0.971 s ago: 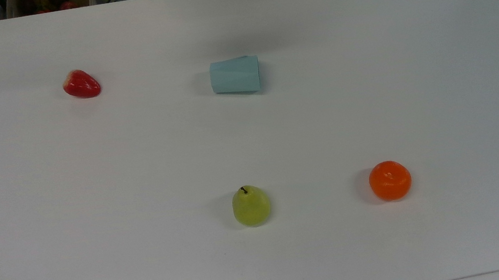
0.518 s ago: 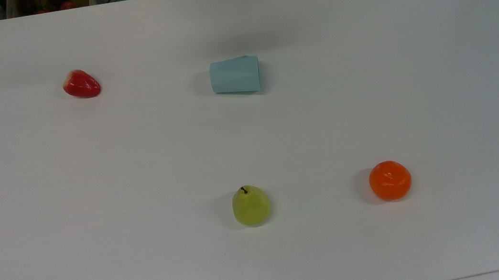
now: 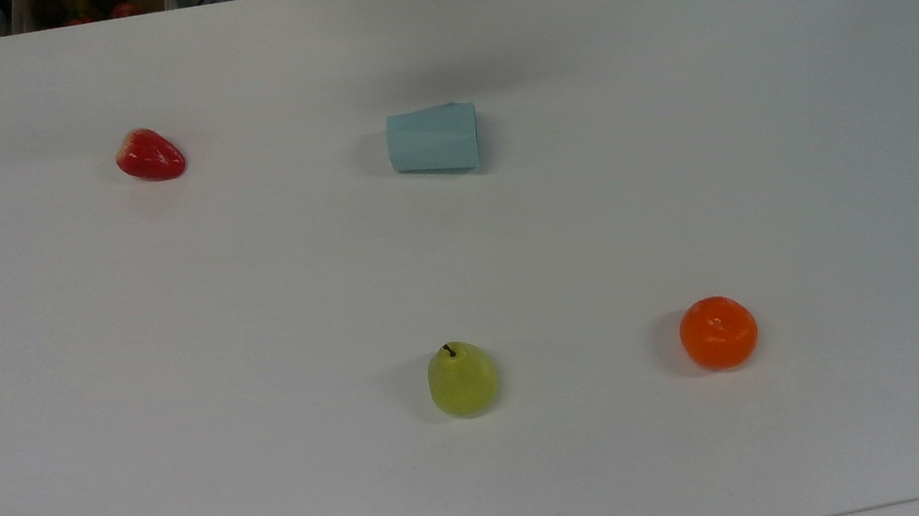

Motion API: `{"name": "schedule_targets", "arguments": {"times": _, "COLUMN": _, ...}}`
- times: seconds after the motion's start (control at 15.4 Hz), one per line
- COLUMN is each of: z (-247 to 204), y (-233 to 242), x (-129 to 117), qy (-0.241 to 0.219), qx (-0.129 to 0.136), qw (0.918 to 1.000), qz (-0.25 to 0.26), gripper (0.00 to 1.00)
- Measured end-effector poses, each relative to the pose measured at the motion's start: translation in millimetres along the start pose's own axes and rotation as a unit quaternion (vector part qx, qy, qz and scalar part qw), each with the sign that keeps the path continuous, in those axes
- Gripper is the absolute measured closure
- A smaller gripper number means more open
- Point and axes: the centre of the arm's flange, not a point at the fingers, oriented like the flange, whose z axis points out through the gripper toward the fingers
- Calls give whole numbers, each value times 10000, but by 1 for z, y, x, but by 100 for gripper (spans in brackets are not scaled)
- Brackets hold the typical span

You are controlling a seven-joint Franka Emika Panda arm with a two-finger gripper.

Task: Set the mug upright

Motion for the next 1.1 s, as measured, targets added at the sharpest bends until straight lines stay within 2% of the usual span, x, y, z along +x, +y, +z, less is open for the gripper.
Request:
{"name": "schedule_targets", "arguments": {"times": 0.26, "z": 1, "y": -39, "x": -2, "qy": -6, "qx": 4, "qw": 9998, "qz": -206, "gripper": 0}}
{"name": "schedule_targets", "arguments": {"times": 0.45, "z": 0, "y": -90, "x": -10, "qy": 2, "qx": -7, "qw": 9997, "qz": -259, "gripper": 0}}
{"name": "schedule_targets", "arguments": {"times": 0.58, "z": 0, "y": -125, "x": -18, "qy": 21, "qx": -108, "qw": 9995, "qz": -280, "gripper": 0}}
{"name": "schedule_targets", "arguments": {"times": 0.84, "z": 18, "y": -174, "x": -31, "qy": 12, "qx": -556, "qw": 9980, "qz": -302, "gripper": 0}}
{"name": "schedule_targets", "arguments": {"times": 1.1, "z": 51, "y": -204, "x": -29, "qy": 89, "qx": -1344, "qw": 9906, "qz": -234, "gripper": 0}}
